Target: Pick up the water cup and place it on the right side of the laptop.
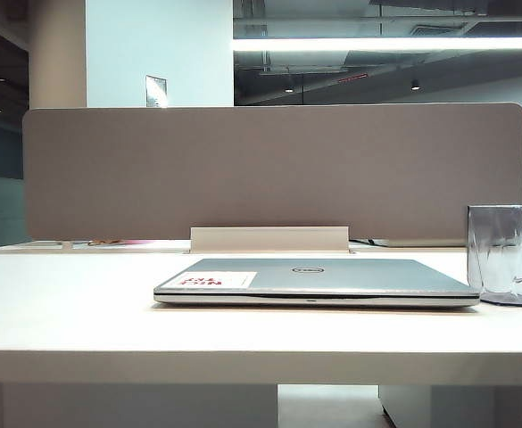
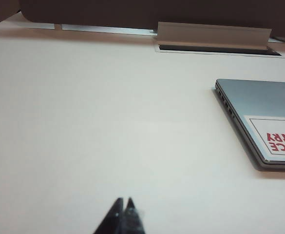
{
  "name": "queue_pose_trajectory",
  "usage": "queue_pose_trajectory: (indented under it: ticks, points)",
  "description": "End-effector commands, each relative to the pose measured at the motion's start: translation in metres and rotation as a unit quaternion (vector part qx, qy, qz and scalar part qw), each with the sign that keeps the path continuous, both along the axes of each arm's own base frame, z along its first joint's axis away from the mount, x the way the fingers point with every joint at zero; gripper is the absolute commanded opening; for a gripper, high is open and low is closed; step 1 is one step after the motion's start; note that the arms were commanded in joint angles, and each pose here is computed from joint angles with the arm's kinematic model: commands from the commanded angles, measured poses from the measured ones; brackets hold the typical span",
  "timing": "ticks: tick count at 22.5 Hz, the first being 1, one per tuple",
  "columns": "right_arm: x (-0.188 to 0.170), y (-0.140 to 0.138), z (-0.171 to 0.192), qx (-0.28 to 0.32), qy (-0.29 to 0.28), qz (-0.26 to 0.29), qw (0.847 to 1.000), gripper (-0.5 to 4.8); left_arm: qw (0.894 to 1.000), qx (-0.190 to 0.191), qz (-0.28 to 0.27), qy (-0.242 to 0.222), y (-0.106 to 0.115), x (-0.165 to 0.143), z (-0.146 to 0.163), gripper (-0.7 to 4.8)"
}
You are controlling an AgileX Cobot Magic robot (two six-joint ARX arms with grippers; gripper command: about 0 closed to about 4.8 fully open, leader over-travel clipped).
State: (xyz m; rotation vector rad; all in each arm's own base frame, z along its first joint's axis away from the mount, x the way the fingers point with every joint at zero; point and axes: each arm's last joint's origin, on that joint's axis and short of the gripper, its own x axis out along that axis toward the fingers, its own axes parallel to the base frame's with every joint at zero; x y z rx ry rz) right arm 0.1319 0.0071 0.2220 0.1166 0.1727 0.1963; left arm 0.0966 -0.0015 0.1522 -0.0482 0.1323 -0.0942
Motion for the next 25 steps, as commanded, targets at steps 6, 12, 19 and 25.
queue_pose_trajectory:
  ticks: [6,12,19,25]
  points:
    - [-0.028,-0.004,-0.016,-0.005,-0.028,-0.057,0.998,-0.09,1.0,-0.001,-0.002,-0.004,0.0,0.0,0.002,-0.03]
    - [-0.037,-0.004,-0.03,0.016,-0.054,-0.059,0.997,-0.09,1.0,-0.001,-0.002,-0.004,0.0,0.0,0.002,-0.03]
    - [-0.037,-0.003,-0.051,0.034,-0.057,-0.055,0.996,-0.09,1.0,-0.001,0.0,-0.004,0.0,0.0,0.002,-0.03]
    - [-0.035,-0.005,-0.064,0.028,-0.043,-0.076,0.996,-0.09,1.0,-0.001,-0.001,-0.004,0.0,0.0,0.002,-0.03]
